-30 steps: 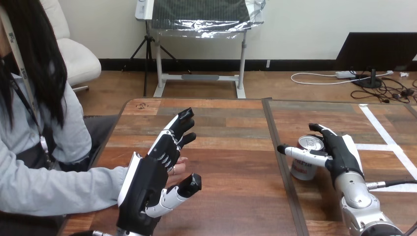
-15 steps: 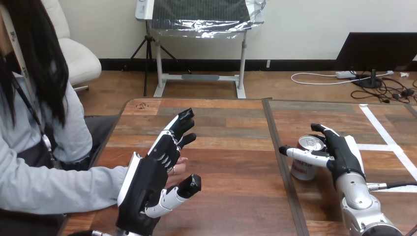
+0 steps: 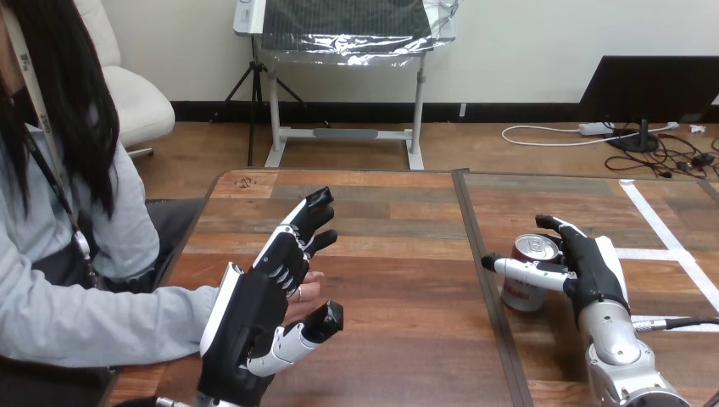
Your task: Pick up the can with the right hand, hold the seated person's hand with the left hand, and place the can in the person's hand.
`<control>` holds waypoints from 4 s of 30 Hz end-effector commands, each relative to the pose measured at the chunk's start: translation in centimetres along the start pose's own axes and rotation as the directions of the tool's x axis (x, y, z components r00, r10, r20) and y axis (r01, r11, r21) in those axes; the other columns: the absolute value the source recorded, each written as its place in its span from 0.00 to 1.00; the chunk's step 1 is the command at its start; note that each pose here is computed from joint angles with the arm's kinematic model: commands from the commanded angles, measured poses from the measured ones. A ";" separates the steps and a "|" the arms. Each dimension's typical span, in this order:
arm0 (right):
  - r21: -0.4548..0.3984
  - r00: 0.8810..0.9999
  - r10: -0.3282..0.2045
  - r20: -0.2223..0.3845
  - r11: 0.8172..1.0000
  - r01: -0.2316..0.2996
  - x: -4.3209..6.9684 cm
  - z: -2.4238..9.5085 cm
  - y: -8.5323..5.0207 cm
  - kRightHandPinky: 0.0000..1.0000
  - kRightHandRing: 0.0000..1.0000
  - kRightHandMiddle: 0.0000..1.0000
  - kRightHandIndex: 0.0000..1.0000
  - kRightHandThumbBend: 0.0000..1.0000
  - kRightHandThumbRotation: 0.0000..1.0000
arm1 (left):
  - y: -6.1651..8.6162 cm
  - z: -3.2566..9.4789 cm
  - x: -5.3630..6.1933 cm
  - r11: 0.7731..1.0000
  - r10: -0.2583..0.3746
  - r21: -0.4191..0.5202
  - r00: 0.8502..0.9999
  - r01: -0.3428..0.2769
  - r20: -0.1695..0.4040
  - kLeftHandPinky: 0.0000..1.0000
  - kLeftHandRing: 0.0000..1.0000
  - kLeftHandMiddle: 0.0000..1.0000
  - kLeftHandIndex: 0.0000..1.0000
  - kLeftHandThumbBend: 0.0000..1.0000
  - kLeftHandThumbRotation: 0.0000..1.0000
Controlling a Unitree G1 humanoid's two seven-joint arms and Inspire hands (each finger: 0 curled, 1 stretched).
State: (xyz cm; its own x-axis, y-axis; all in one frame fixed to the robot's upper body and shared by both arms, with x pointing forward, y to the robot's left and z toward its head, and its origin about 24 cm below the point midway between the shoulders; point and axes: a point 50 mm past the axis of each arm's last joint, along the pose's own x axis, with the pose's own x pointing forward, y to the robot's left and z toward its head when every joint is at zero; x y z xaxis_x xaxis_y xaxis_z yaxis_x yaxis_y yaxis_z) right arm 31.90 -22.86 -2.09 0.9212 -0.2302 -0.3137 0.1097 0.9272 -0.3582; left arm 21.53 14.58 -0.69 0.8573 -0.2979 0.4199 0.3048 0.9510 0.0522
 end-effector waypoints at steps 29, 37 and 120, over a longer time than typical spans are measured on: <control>0.046 0.999 -0.019 -0.031 0.999 0.020 -0.8 -1.4 1.3 0.77 0.81 0.83 0.86 0.84 0.00 | 0.7 1.1 1.6 0.999 -0.023 0.028 0.996 0.021 0.084 0.86 0.93 0.94 0.90 1.00 0.65; 0.055 0.999 -0.032 -0.041 0.998 0.035 -1.0 -1.7 1.5 0.75 0.79 0.80 0.83 0.80 0.00 | 0.7 1.1 1.6 0.999 -0.020 0.028 0.996 0.018 0.086 0.86 0.93 0.94 0.89 1.00 0.65; 0.200 0.989 -0.133 0.066 0.973 0.117 -0.7 0.6 2.0 0.54 0.52 0.60 0.60 0.78 0.00 | 1.2 1.0 2.0 0.999 -0.028 0.034 0.996 0.025 0.088 0.84 0.93 0.94 0.90 1.00 0.66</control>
State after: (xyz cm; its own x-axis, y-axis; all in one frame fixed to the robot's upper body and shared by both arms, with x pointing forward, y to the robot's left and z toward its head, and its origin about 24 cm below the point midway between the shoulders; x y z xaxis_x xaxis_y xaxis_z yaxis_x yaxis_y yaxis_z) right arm 30.45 -21.77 -3.31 0.8967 -0.3603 -0.2573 0.3014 0.9225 -0.2413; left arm 21.57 15.36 -0.59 0.8496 -0.3184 0.4205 0.3204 0.9448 0.0680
